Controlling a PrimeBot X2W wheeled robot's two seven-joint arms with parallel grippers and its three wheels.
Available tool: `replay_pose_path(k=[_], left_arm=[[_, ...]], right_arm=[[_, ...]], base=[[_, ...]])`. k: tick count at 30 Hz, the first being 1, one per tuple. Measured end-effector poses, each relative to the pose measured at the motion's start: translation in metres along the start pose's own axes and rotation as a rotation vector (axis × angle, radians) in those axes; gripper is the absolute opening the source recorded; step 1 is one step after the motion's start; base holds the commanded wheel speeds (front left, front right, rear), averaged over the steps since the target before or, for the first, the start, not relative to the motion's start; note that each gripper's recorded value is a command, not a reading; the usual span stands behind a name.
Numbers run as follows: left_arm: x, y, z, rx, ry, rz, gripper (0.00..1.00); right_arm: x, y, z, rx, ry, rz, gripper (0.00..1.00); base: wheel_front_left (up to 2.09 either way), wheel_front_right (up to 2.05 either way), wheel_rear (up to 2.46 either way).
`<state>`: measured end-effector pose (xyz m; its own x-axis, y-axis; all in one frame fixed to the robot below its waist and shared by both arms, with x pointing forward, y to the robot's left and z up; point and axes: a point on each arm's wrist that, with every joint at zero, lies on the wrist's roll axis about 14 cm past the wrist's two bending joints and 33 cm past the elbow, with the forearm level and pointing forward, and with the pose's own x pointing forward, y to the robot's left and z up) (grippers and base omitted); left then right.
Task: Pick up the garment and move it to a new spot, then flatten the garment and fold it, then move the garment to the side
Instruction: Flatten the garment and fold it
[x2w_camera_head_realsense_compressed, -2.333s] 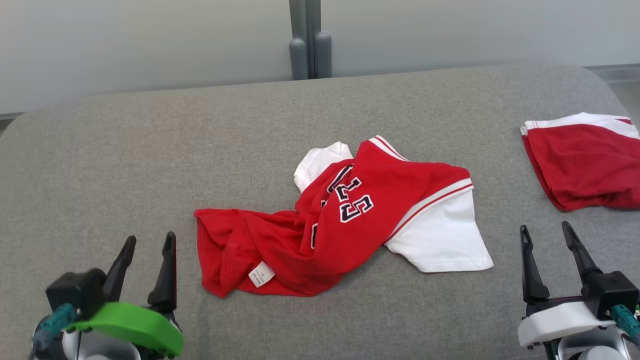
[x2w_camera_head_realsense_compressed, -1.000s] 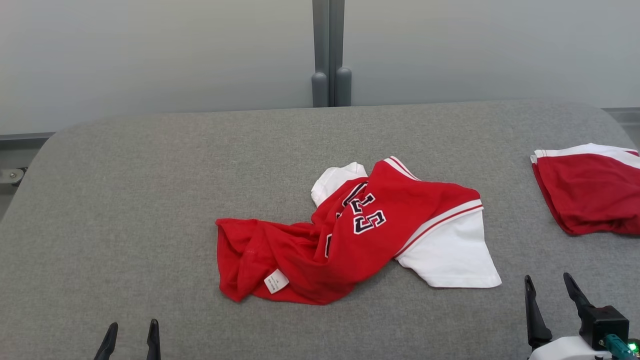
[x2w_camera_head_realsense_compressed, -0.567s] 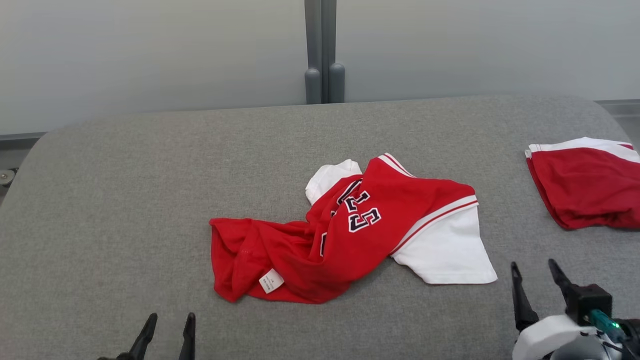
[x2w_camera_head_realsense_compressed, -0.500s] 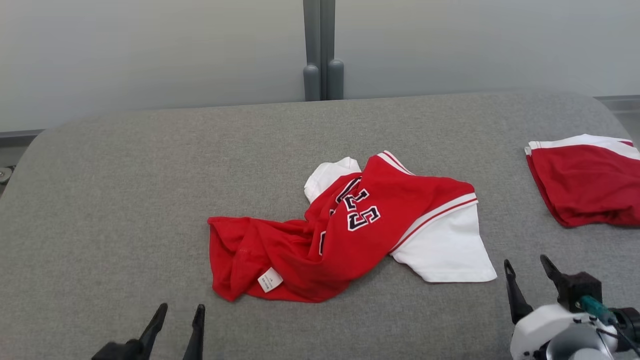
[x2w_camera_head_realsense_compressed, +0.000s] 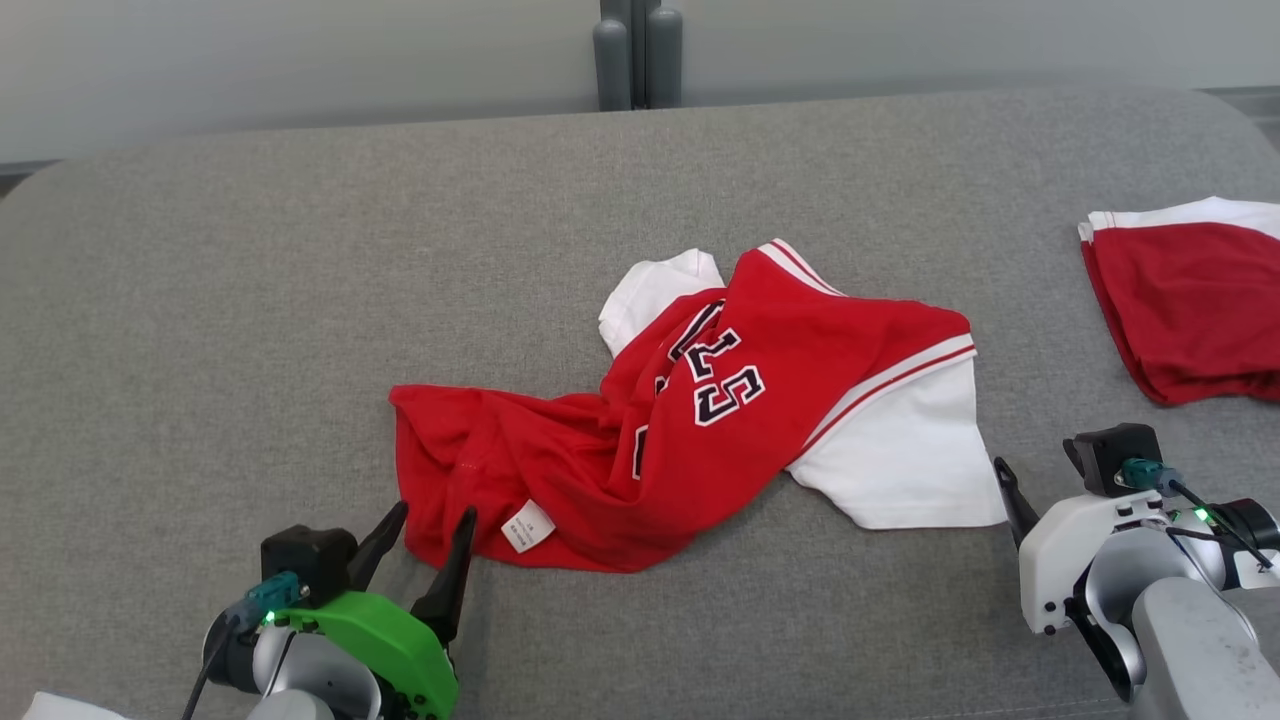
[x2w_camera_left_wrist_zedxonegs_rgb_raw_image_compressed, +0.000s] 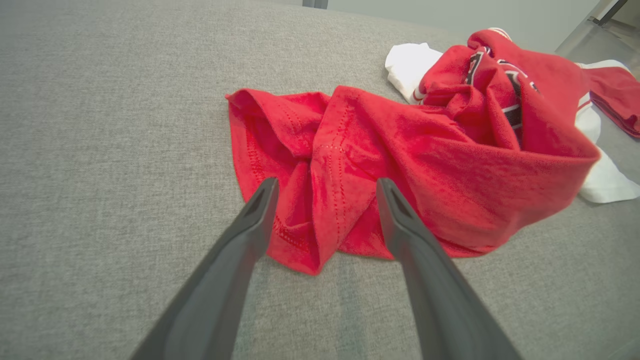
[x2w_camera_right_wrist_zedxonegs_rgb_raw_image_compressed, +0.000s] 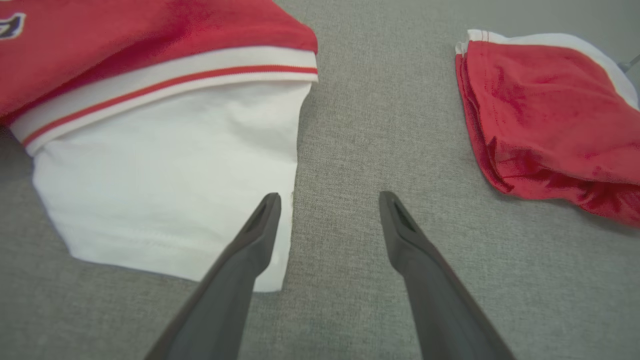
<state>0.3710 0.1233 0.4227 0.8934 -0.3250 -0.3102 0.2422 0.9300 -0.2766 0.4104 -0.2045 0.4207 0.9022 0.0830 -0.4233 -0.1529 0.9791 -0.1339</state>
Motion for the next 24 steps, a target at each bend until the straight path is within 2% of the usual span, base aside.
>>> replay_pose_path(k=[8, 24], left_arm=[[0.020, 0.001, -0.014, -0.018, 0.061, -0.013, 1.00], [0.034, 0.000, -0.027, -0.012, 0.129, -0.037, 1.00]], right_arm=[[0.018, 0.018, -0.037, 0.008, 0.098, 0.051, 1.00], [0.032, 0.030, -0.044, 0.011, 0.109, 0.089, 1.00]], base=[[0.00, 0.00, 0.00], [0.00, 0.00, 0.00]])
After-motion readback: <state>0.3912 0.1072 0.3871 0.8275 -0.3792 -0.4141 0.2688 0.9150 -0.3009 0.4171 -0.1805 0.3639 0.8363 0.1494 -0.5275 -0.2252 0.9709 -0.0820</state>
